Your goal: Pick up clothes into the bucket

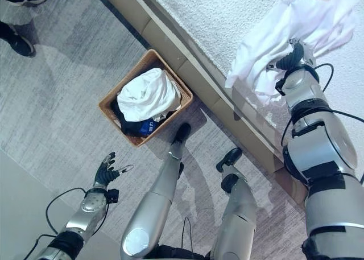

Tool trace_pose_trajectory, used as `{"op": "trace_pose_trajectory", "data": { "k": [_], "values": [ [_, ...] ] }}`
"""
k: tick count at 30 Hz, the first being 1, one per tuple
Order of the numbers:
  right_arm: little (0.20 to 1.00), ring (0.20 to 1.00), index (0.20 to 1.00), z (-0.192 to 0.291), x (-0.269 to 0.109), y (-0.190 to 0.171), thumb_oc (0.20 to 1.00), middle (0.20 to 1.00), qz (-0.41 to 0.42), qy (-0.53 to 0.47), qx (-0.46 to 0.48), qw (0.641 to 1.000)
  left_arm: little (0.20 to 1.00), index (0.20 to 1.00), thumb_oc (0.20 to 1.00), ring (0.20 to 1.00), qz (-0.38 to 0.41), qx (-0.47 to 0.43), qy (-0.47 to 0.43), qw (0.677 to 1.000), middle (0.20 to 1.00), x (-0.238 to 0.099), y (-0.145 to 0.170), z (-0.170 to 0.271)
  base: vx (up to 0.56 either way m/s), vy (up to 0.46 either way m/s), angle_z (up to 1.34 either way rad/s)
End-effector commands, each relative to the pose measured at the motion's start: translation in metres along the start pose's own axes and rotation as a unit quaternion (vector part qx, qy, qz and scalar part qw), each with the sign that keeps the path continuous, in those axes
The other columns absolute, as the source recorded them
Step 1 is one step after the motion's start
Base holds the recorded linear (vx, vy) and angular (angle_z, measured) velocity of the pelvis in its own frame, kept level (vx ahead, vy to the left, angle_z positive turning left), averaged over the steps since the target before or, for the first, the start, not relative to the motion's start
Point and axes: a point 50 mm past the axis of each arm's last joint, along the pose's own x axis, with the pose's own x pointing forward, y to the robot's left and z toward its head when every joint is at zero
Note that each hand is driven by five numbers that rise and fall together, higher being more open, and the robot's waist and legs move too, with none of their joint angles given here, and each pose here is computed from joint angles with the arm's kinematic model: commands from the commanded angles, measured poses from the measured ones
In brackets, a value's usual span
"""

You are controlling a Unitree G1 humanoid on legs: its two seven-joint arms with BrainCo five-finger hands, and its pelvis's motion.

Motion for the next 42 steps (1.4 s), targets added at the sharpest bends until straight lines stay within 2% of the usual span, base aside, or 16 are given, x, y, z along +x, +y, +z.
{"op": "trace_pose_trajectory", "data": {
  "k": [1,9,16,23,27,36,42],
  "values": [
    [0.2,0.2,0.2,-0.019,-0.001,0.0,0.2,0.2,0.033,0.019,-0.068,0.997,1.0,1.0,1.0,1.0,-0.008,-0.013,0.008,1.0,1.0,0.001,0.001,-0.001,0.0,0.0,0.0],
    [0.2,0.2,0.2,0.011,-0.001,-0.004,0.2,0.2,0.006,-0.045,-0.033,0.998,1.0,1.0,1.0,1.0,-0.013,-0.017,-0.019,1.0,1.0,0.008,-0.005,0.015,-0.01,0.008,-0.02],
    [0.2,0.2,0.2,0.072,-0.013,-0.001,0.2,0.2,-0.008,-0.184,-0.009,0.983,1.0,1.0,1.0,1.0,0.009,-0.009,-0.043,0.999,1.0,0.01,0.006,0.025,-0.04,0.049,-0.2],
    [0.2,0.2,0.2,0.098,-0.028,-0.015,0.2,0.2,-0.005,-0.269,-0.003,0.963,1.0,1.0,1.0,1.0,0.012,0.0,-0.118,0.993,1.0,0.011,0.022,0.059,-0.03,0.044,-0.34],
    [0.2,0.2,0.2,0.112,-0.044,-0.016,0.2,0.2,0.017,-0.327,-0.003,0.945,1.0,1.0,1.0,1.0,0.001,-0.004,-0.183,0.983,1.0,0.011,0.028,0.094,0.06,0.006,-0.29],
    [0.2,0.2,0.2,0.116,-0.072,-0.007,0.2,0.2,0.069,-0.39,0.012,0.918,1.0,1.0,1.0,1.0,-0.068,0.033,-0.306,0.949,1.0,-0.001,0.002,0.159,0.07,-0.015,-0.21],
    [0.2,0.2,0.2,0.126,-0.093,-0.002,0.2,0.2,0.111,-0.435,0.01,0.894,1.0,1.0,1.0,1.0,-0.123,0.028,-0.346,0.93,1.0,-0.01,-0.022,0.181,0.05,-0.022,-0.18]
  ]
}}
